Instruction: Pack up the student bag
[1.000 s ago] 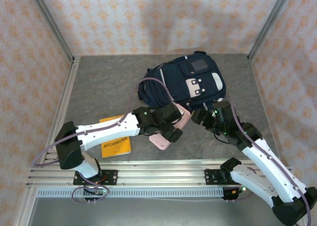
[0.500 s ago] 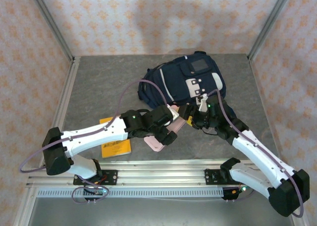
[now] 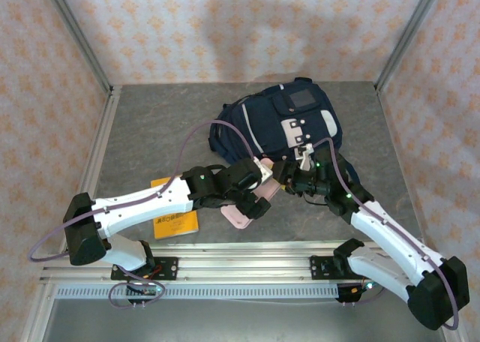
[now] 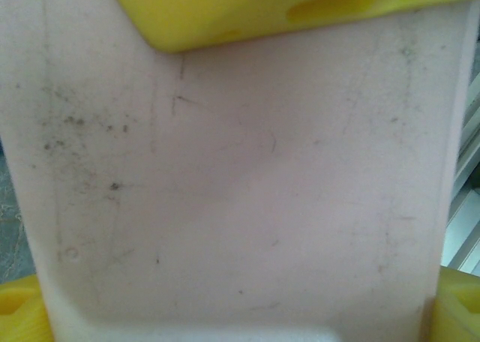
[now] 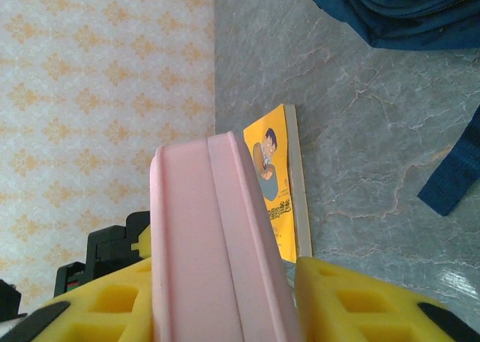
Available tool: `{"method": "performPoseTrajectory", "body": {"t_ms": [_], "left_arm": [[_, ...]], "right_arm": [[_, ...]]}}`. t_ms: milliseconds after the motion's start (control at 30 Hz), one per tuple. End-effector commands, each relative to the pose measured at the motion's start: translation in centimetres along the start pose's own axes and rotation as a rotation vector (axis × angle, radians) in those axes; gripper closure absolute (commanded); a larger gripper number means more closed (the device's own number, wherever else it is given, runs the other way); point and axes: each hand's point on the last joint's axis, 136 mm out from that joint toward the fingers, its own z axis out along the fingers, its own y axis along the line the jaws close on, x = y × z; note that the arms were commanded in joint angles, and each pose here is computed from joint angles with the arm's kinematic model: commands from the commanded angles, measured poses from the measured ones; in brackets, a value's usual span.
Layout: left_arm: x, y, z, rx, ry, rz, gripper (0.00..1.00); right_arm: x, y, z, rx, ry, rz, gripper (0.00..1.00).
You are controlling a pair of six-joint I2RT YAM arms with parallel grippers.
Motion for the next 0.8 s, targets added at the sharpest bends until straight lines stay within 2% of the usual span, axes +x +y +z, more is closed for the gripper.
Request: {"method": "performPoseTrajectory", "body": {"t_ms": [0, 400, 567, 767], "left_arm": [[-1.0, -0.2, -0.6, 0.008, -0.058, 0.004, 0.17], [-1.5, 0.6, -0.9, -0.023, -0.074, -0.058, 0.03], [-2.1, 1.3, -1.4, 0.032, -0.079, -0.181, 0.00], [-3.5, 3.4, -3.4, 0.099, -0.177, -0.392, 0.00]], "right_arm": [[-0.3, 1.2, -0.3, -0.048, -0.024, 0.006, 0.64], [-1.2, 0.3, -0.9, -0.019, -0.101, 0.017, 0.70], [-2.6, -1.0, -1.8, 0.023, -0.191, 0.049, 0.71], [-4.0, -1.6, -3.2, 0.028, -0.283, 0.057, 0.75]]}}
